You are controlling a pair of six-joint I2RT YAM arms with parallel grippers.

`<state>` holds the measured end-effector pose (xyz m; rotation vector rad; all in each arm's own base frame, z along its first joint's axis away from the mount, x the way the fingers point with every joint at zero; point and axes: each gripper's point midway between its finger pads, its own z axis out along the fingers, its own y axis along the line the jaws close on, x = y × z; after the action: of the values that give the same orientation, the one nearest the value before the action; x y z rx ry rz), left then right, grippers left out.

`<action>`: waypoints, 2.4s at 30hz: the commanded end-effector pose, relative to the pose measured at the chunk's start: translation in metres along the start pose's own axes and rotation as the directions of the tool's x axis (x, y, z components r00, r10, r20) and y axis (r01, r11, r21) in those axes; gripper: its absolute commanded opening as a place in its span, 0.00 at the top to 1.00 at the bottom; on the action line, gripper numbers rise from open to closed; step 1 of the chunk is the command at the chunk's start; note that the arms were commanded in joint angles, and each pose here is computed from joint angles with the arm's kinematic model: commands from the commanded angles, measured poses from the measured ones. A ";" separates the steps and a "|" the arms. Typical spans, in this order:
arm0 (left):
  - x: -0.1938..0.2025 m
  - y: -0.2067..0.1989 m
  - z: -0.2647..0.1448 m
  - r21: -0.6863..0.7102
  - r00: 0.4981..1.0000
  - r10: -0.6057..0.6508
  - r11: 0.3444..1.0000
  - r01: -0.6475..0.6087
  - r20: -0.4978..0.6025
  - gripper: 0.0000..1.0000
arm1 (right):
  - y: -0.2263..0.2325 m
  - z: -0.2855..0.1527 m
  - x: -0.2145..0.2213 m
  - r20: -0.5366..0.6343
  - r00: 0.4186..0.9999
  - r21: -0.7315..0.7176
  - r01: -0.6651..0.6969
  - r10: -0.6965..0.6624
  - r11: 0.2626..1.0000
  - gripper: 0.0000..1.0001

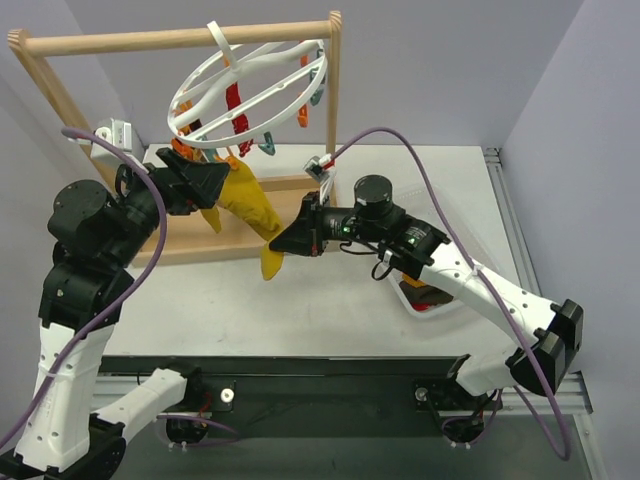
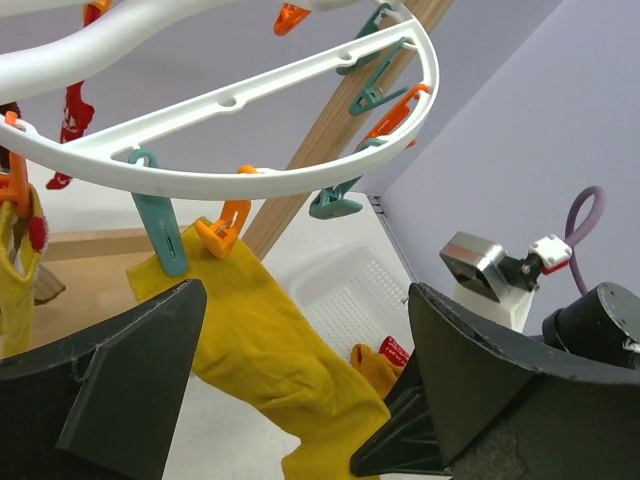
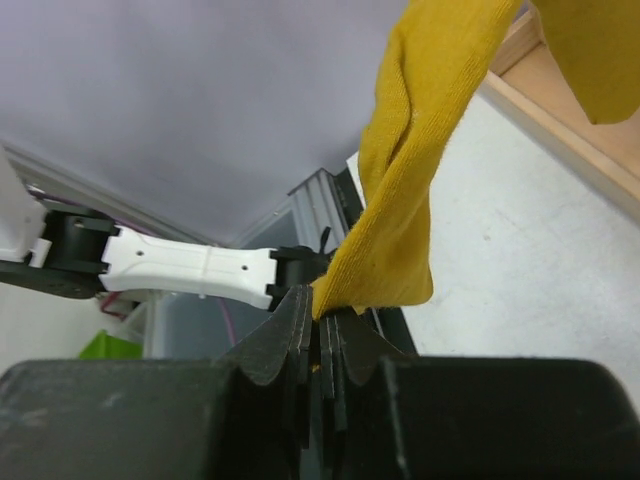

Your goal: Remove the socks clipped to the hanger

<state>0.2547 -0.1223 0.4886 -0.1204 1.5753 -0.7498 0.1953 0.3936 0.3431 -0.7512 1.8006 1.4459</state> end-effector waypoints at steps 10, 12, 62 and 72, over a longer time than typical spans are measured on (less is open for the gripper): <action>0.007 0.002 0.027 0.060 0.989 -0.145 0.988 0.143 0.021 0.19 | 0.081 -0.060 -0.088 0.084 0.985 -0.361 -0.108 0.147 0.926 1.00; 0.007 -0.001 0.031 0.081 0.985 -0.171 0.982 0.169 0.019 0.21 | 0.082 -0.066 -0.098 0.104 0.984 -0.378 -0.096 0.146 0.921 1.00; 0.019 -0.039 0.090 0.412 0.924 -0.373 0.857 0.308 0.086 0.68 | 0.122 -0.097 -0.126 0.181 0.956 -0.435 -0.132 0.230 0.891 1.00; 0.013 -0.034 0.082 0.328 0.954 -0.270 0.920 0.215 0.132 0.99 | 0.058 -0.108 -0.062 0.191 0.967 -0.075 -0.160 0.172 0.984 1.00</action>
<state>0.3339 -0.1954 0.4601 -0.2289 1.3630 -1.2066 0.1602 0.3208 0.4718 -0.5158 1.6316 1.8742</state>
